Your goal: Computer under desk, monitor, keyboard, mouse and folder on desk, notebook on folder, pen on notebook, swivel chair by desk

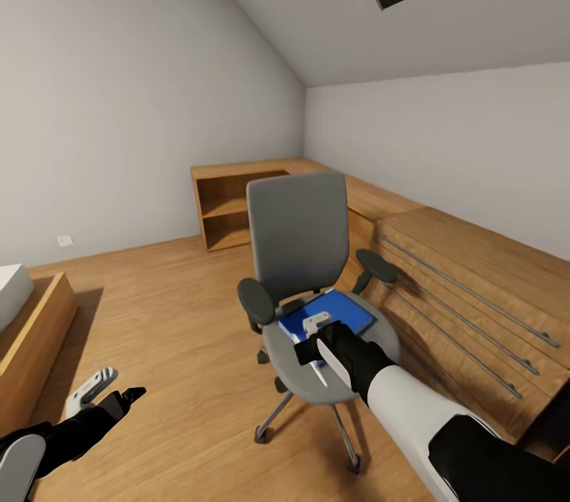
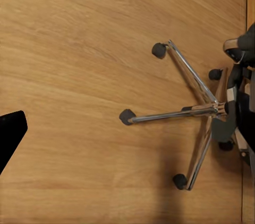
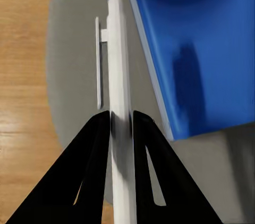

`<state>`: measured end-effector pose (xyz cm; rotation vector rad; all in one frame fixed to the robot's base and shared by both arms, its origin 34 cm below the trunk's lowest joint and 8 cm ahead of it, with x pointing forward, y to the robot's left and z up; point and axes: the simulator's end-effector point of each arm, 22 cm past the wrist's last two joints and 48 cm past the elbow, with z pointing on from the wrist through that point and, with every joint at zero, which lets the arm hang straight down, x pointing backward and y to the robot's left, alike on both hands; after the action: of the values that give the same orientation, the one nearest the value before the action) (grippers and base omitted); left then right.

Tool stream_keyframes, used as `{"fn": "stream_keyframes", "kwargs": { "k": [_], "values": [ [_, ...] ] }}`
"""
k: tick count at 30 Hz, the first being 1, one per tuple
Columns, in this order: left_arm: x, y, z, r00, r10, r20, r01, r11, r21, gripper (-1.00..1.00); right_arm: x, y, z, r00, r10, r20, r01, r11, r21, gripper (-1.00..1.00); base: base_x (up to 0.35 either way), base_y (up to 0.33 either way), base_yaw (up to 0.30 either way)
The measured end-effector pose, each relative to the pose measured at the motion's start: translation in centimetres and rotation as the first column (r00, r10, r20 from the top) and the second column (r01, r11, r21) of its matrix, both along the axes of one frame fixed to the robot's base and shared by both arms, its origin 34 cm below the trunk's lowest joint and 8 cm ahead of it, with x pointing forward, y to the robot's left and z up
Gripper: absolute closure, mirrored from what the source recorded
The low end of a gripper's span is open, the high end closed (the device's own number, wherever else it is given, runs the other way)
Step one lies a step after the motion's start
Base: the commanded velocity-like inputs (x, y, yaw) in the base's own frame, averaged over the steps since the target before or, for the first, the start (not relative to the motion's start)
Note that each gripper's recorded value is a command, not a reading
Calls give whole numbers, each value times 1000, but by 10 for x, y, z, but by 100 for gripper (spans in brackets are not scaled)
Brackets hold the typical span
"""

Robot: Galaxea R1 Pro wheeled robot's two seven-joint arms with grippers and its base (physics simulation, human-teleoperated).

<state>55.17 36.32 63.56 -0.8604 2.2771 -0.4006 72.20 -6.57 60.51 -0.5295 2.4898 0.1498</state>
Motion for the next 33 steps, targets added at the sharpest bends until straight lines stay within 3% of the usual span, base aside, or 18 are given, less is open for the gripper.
{"fn": "stream_keyframes", "kwargs": {
  "k": [16,24,33],
  "values": [
    [5,-2,31,1000,-2,-3,2,1000,-3,-100,30,-12,65,996,-19,84,16,999,32,100,-2,0,0],
    [7,-3,45,1000,-1,-4,1,1000,-4,-100,46,-23,98,990,-85,110,77,994,73,100,0,0,0],
    [9,-3,62,1000,-1,-5,1,1000,-4,-100,65,-36,156,966,-144,213,139,990,38,100,0,0,0]
  ]
}}
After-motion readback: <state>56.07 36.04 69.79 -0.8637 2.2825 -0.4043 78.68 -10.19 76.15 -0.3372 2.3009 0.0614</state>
